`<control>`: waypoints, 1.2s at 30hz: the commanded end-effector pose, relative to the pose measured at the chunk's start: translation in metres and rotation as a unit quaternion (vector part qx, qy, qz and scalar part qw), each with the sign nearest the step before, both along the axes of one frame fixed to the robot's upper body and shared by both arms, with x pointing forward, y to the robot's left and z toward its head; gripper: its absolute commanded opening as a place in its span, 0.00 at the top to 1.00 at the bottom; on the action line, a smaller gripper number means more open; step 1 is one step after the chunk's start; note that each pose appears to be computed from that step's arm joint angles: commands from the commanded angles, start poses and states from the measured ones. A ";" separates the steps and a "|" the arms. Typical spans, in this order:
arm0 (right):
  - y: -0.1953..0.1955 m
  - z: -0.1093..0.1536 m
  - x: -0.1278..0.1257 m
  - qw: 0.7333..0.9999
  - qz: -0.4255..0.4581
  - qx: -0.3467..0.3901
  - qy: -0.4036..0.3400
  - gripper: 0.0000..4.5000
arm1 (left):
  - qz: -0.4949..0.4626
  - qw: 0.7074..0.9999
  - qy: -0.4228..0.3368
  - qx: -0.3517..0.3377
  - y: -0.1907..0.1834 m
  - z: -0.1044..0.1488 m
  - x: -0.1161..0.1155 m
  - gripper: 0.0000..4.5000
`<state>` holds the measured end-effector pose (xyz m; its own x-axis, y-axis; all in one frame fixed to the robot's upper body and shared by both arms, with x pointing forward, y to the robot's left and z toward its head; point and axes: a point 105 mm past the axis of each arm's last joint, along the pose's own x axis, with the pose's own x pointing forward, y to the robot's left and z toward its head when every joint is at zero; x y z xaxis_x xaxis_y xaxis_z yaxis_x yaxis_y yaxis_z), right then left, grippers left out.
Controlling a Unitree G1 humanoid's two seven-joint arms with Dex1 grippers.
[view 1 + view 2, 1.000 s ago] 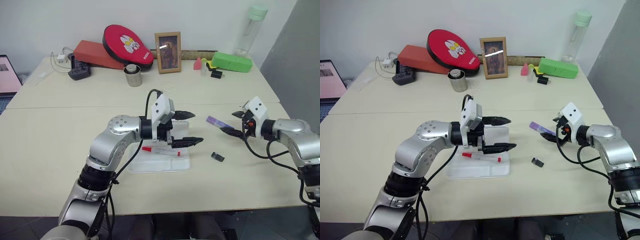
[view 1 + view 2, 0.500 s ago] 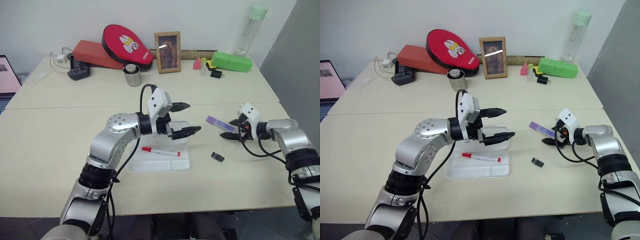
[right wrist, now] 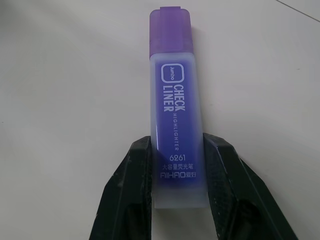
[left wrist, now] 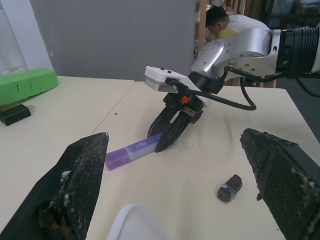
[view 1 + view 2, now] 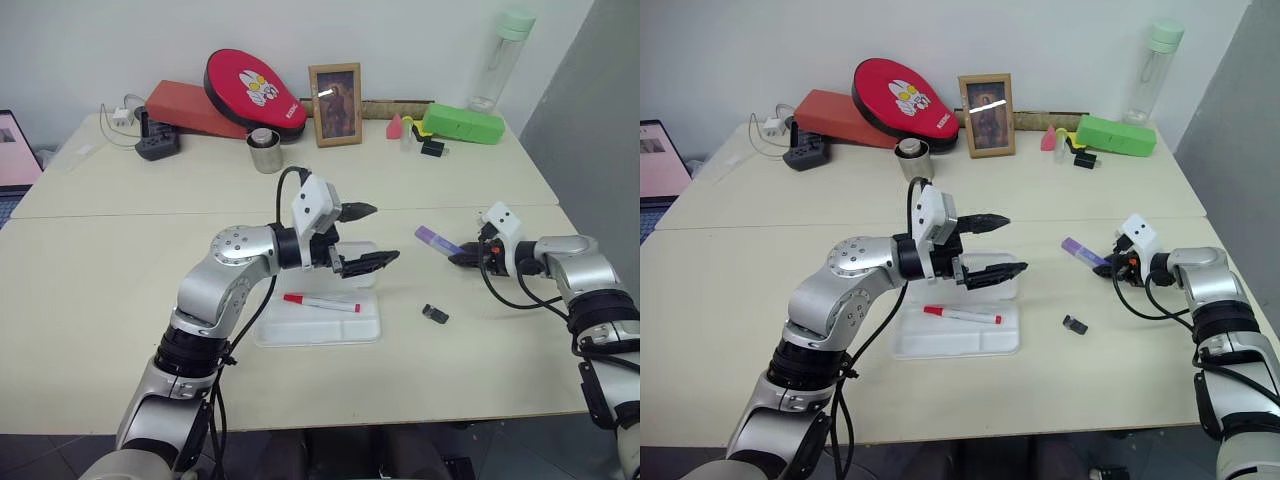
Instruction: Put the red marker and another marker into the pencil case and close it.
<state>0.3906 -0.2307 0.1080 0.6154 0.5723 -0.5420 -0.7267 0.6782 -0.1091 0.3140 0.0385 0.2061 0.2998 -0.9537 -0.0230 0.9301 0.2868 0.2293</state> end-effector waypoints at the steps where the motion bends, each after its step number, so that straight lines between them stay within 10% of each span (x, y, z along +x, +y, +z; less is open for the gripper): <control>1: 0.009 0.046 0.003 0.996 0.028 0.026 -0.080 0.76 | 0.009 1.000 -0.021 0.017 0.014 0.005 -0.004 0.00; 7: 0.063 0.103 -0.061 0.965 0.202 0.081 -0.143 0.76 | 0.015 0.997 -0.014 0.071 0.058 0.003 -0.025 0.00; 13: 0.134 0.085 -0.117 0.941 0.319 0.065 -0.089 0.76 | 0.023 0.991 0.026 0.132 0.120 0.008 -0.055 0.00; 36: 0.248 0.015 -0.120 0.928 0.370 0.011 -0.046 0.76 | 0.049 0.979 0.068 0.186 0.160 0.009 -0.081 0.00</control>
